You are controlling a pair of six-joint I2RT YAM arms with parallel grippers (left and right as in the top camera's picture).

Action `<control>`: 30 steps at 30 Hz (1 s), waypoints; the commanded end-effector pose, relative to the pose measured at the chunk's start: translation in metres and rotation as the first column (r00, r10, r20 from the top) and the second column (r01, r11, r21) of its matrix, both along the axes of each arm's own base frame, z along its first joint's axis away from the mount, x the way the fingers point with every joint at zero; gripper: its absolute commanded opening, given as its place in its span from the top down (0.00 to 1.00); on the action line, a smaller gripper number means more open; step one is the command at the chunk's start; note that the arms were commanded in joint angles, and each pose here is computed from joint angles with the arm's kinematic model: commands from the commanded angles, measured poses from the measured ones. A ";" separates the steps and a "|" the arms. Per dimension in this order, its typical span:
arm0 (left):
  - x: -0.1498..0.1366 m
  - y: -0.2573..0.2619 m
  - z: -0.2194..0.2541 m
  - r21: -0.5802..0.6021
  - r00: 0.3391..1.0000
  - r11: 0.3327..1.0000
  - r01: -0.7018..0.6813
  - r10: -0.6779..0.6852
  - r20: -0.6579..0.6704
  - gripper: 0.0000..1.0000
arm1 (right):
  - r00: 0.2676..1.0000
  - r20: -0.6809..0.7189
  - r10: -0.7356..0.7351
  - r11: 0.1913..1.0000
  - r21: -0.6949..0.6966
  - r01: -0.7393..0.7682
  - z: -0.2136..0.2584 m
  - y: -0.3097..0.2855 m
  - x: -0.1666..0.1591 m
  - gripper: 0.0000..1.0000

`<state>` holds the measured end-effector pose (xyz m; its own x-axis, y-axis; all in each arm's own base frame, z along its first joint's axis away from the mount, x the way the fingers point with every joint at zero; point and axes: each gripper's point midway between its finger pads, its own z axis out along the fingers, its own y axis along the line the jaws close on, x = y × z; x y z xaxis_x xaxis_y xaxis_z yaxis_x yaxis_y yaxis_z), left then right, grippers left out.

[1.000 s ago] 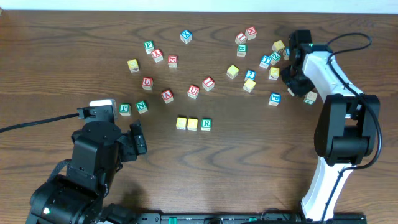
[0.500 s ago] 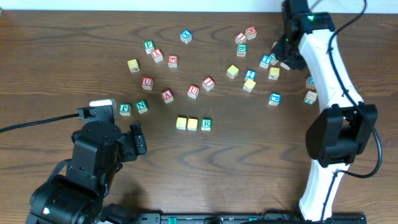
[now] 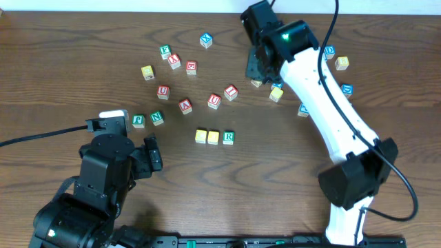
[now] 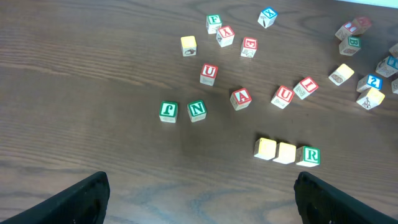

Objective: Spell out CORL
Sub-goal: 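Carry the L block with the right gripper toward the R block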

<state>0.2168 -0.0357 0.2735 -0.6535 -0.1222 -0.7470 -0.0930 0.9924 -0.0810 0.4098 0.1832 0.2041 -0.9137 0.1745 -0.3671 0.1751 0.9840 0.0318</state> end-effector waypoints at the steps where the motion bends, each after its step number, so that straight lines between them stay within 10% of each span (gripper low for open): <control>1: 0.001 0.003 0.003 0.015 1.000 1.000 -0.006 0.006 0.007 0.07 | 0.999 0.018 0.041 0.999 -0.005 -0.041 0.017 0.010 -0.014 0.96; 30: 0.000 0.003 0.002 0.017 1.000 1.000 -0.006 0.006 0.000 0.07 | 0.997 0.002 0.075 0.990 -0.117 -0.074 0.005 0.038 -0.050 0.94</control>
<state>0.2158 -0.0353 0.2719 -0.6596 -0.1192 -0.7421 -0.0931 0.9927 -0.0767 0.3590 0.2246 0.2071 -0.9284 0.0504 -0.3681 0.0828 0.9939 -0.0728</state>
